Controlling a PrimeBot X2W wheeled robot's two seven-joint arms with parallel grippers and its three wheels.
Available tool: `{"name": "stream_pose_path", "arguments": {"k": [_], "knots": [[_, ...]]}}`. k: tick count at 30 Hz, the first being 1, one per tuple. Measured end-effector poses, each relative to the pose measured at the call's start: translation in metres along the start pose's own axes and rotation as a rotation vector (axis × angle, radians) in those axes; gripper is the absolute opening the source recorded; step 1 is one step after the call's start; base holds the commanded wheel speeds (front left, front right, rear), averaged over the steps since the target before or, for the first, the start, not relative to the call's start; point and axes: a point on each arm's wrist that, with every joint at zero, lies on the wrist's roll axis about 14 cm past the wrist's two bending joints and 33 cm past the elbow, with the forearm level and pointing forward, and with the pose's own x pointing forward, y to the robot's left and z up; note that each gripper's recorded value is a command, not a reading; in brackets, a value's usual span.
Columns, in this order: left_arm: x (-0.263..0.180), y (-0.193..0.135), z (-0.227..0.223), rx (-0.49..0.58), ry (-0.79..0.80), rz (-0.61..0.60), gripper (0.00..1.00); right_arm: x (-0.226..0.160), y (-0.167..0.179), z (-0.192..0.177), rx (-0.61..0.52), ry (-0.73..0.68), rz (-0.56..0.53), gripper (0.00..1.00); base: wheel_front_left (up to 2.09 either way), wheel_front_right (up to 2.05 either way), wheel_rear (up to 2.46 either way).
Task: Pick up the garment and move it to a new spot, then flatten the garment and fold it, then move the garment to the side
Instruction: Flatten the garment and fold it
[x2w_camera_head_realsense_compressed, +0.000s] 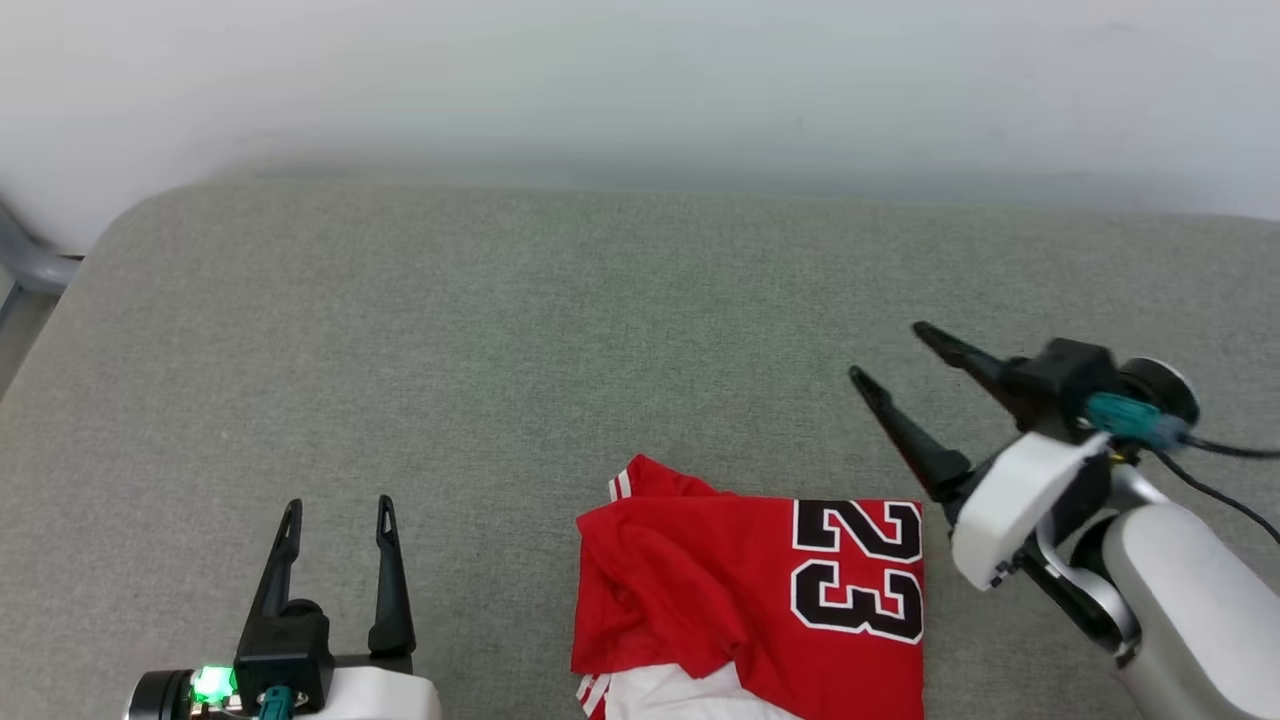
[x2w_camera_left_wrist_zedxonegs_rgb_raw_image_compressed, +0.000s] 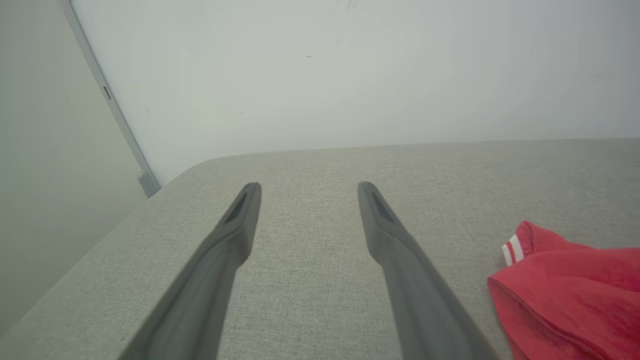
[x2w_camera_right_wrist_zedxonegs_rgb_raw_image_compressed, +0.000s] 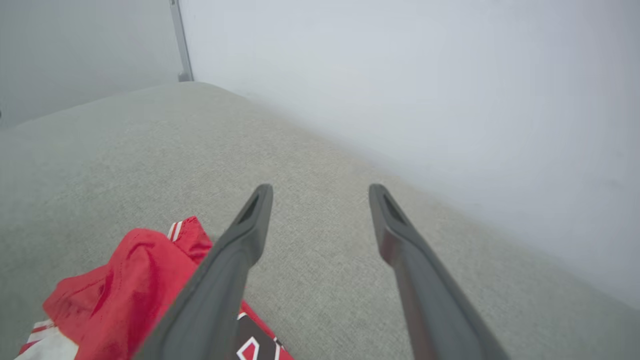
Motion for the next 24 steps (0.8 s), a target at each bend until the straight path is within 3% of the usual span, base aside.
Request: {"name": "stream_pose_path", "arguments": {"k": [7, 12, 17, 24], "knots": [[-0.003, -0.007, 0.004, 0.001, -0.014, -0.028, 1.0, -0.039, -0.041, 0.022, -0.027, -0.2, -0.251, 1.0, 0.0, 0.0, 0.0], [-0.005, -0.01, 0.008, 0.001, -0.025, -0.036, 1.0, -0.068, -0.051, 0.024, 0.002, -0.304, -0.392, 1.0, 0.0, 0.0, 0.0], [-0.01, -0.013, 0.007, -0.001, -0.022, -0.046, 1.0, -0.088, -0.046, 0.009, 0.066, -0.318, -0.477, 1.0, 0.0, 0.0, 0.0], [-0.018, -0.017, 0.008, 0.001, -0.023, -0.062, 1.0, -0.108, -0.027, -0.019, 0.136, -0.269, -0.509, 1.0, 0.0, 0.0, 0.0]]}}
